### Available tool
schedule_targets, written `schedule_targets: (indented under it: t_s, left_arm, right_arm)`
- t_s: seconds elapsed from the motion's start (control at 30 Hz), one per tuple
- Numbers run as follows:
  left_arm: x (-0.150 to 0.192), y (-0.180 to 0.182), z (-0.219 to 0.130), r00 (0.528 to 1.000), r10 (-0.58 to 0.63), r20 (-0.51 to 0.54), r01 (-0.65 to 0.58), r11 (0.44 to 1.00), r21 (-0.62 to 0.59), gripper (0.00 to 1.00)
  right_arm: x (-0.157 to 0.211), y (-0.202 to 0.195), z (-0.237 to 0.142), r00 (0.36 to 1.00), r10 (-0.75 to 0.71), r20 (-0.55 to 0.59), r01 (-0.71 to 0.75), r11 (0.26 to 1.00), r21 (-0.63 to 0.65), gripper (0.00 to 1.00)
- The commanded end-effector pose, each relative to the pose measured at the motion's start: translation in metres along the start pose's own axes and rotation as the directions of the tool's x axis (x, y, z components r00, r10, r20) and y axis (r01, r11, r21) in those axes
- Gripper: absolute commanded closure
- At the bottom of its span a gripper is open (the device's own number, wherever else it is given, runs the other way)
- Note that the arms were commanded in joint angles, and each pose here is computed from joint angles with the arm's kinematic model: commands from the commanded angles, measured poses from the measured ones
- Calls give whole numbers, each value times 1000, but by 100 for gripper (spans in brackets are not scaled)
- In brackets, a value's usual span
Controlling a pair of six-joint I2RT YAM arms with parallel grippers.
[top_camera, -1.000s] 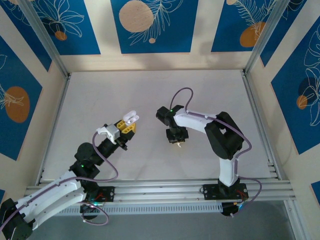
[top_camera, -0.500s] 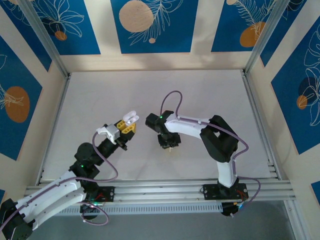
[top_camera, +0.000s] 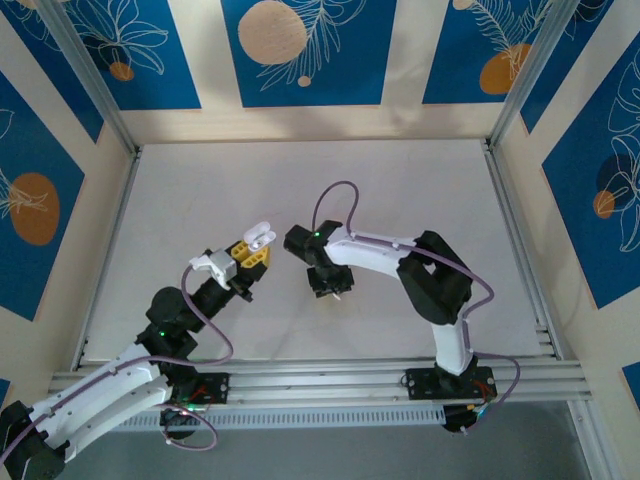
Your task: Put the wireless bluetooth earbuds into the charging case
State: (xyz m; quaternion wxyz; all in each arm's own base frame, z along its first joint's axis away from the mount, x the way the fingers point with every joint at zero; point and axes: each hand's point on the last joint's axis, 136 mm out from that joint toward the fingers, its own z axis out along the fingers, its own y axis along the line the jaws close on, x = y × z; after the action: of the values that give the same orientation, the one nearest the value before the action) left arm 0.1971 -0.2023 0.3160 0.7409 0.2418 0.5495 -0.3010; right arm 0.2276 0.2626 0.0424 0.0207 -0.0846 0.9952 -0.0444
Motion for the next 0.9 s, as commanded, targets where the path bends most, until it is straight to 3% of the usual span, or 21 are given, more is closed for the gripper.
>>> schedule_targets:
  t_s: [0.0, 0.27, 0.37, 0.5, 0.87]
  left_arm:
    - [-18, -2, 0, 999, 10, 49, -10, 1000, 8, 86]
    - [-17, -3, -1, 999, 6, 48, -7, 1000, 10, 86]
    - [-17, -3, -1, 999, 4, 47, -5, 1000, 12, 86]
    - [-18, -3, -1, 999, 6, 45, -7, 1000, 11, 86]
    - [-15, -2, 2, 999, 2, 36, -2, 1000, 10, 86]
  right_arm:
    - [-2, -2, -28, 998, 41, 53, -35, 995, -95, 58]
    - [0, -4, -8, 995, 101, -24, -103, 944, -315, 59]
    - [-2, -1, 0, 994, 101, -48, -112, 904, -412, 66]
    - [-1, -10, 11, 991, 115, -68, -133, 899, -417, 73]
    - [3, 12, 6, 997, 43, -59, -64, 904, -422, 72]
